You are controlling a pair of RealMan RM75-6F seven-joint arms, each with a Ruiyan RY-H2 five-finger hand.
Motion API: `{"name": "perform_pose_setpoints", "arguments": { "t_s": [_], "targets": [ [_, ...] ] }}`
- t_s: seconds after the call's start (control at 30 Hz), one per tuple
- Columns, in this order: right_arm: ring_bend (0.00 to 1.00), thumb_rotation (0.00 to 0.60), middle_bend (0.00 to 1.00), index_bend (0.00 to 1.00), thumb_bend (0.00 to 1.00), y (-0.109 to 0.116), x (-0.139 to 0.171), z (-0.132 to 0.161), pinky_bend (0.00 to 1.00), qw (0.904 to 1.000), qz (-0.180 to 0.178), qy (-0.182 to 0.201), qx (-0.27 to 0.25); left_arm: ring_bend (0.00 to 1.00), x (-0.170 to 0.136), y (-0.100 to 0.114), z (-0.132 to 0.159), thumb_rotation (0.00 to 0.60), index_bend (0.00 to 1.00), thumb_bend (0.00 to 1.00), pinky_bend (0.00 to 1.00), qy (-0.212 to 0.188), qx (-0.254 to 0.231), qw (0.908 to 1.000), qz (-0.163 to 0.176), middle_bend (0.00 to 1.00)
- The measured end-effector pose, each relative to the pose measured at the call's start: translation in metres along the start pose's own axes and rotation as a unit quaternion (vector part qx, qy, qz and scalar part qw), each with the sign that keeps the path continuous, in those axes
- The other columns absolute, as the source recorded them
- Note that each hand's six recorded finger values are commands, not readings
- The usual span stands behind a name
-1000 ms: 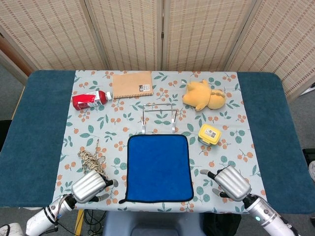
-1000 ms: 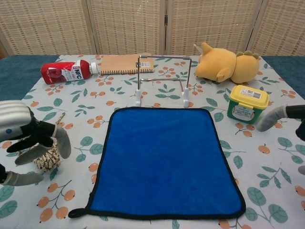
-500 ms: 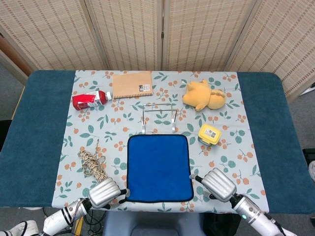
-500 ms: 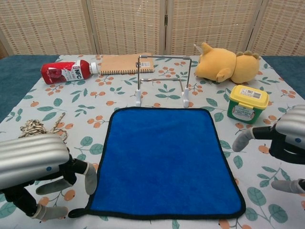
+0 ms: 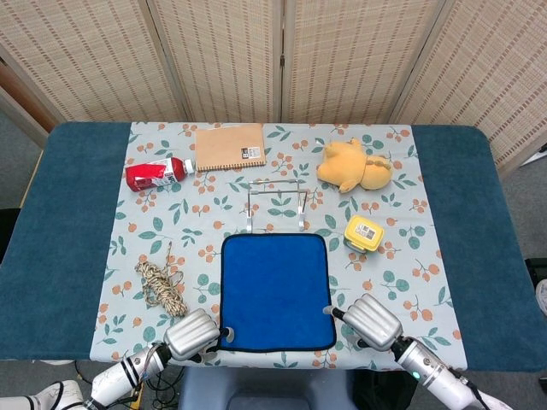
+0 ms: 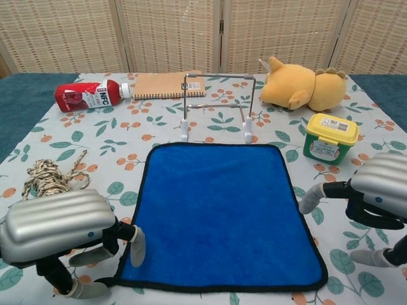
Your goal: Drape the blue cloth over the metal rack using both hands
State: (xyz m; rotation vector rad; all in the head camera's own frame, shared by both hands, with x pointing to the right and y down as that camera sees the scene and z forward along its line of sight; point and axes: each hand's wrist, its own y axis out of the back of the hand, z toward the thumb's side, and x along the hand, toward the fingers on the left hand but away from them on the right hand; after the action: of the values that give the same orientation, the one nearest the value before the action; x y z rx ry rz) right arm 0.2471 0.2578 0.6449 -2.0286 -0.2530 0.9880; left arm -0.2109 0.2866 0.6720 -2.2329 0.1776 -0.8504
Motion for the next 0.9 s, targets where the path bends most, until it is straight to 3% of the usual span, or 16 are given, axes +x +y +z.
{"name": "perform_pose_setpoints", "arguments": {
  "t_s": [0.9],
  "targets": [
    [0.83, 0.600, 0.92, 0.29, 0.19, -0.0088, 0.0043, -0.0008, 0.92, 0.9999, 0.000, -0.005, -0.013, 0.89, 0.0076, -0.0070, 0.0003, 0.600, 0.40, 0.24, 1.00, 0.025, 0.012, 0.9992, -0.029, 0.88]
  ]
}}
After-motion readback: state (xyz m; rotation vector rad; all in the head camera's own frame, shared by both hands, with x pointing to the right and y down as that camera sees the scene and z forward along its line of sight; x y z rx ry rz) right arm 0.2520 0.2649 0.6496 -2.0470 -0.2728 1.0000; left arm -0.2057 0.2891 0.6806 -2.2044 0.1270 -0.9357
